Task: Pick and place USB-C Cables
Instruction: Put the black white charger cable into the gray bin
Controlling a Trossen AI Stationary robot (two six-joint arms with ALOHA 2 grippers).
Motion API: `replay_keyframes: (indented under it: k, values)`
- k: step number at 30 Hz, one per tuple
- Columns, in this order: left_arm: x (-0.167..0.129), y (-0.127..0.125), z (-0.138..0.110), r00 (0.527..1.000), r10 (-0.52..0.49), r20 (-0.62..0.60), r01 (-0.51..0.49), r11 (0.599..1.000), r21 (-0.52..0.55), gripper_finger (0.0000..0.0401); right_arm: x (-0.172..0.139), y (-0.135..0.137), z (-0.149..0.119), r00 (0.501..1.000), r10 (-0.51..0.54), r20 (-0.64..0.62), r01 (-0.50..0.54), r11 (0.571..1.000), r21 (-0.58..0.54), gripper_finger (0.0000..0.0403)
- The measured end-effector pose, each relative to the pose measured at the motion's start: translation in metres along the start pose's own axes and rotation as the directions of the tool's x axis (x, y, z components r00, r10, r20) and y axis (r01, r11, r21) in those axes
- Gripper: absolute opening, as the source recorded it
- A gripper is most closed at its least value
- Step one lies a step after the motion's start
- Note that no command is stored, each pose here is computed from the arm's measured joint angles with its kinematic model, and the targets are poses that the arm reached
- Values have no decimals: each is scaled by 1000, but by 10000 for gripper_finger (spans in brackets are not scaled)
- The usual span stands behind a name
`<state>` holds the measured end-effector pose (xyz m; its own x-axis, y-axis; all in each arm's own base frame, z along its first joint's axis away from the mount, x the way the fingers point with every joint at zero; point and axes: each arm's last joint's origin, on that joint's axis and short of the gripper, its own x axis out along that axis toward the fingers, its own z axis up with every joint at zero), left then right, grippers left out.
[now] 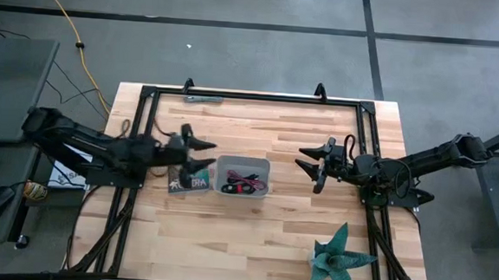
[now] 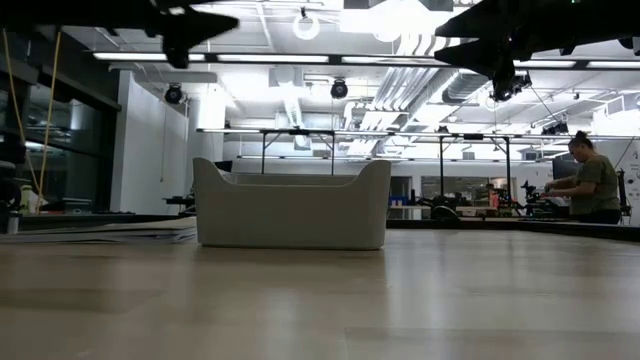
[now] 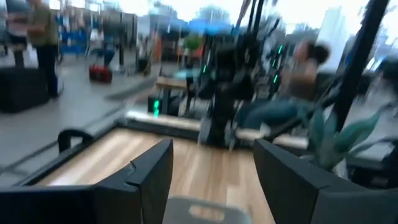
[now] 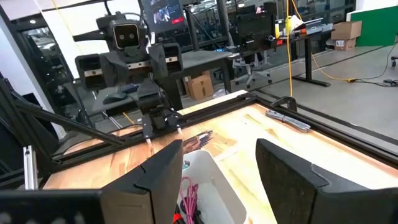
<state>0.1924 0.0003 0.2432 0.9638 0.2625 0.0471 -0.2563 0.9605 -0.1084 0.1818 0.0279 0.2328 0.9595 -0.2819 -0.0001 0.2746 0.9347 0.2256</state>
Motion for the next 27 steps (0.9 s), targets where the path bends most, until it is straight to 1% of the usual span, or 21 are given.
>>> replay_keyframes:
  k: [2,7,13,15,17,18,20,22,24,26,27]
  values:
    - [-13,4,1,999,-9,54,10,1000,-17,203,0,0,0,1000,0,0,0,1000,0,195]
    - [-30,9,-1,994,-30,104,34,999,-39,202,0,0,1,1000,1,7,-1,1000,7,195]
    - [-33,10,-2,993,-33,112,38,998,-41,202,0,0,1,1000,1,7,-1,1000,7,195]
    - [-33,11,-2,993,-6,114,11,999,-44,202,0,0,1,1000,1,7,-1,1000,5,195]
    - [-32,13,-3,992,75,102,-67,995,-76,202,0,0,1,1000,0,7,0,1000,4,195]
    - [-31,15,-6,987,140,84,-131,986,-101,202,0,0,1,1000,-4,8,4,1000,5,195]
    - [-29,19,-13,958,284,39,-277,952,-132,202,0,0,1,1000,-13,10,13,1000,5,195]
    - [-25,24,-17,915,403,-24,-403,907,-122,202,0,-1,1,999,-34,15,34,999,4,195]
    - [-17,32,-17,870,480,-114,-491,866,-96,202,0,-2,1,998,-55,21,55,998,5,195]
    - [-6,42,-11,809,548,-215,-570,819,-60,202,0,-2,1,997,-73,26,73,997,6,195]
    - [0,49,-8,770,582,-261,-608,794,-23,202,0,-2,2,997,-78,29,78,997,8,195]
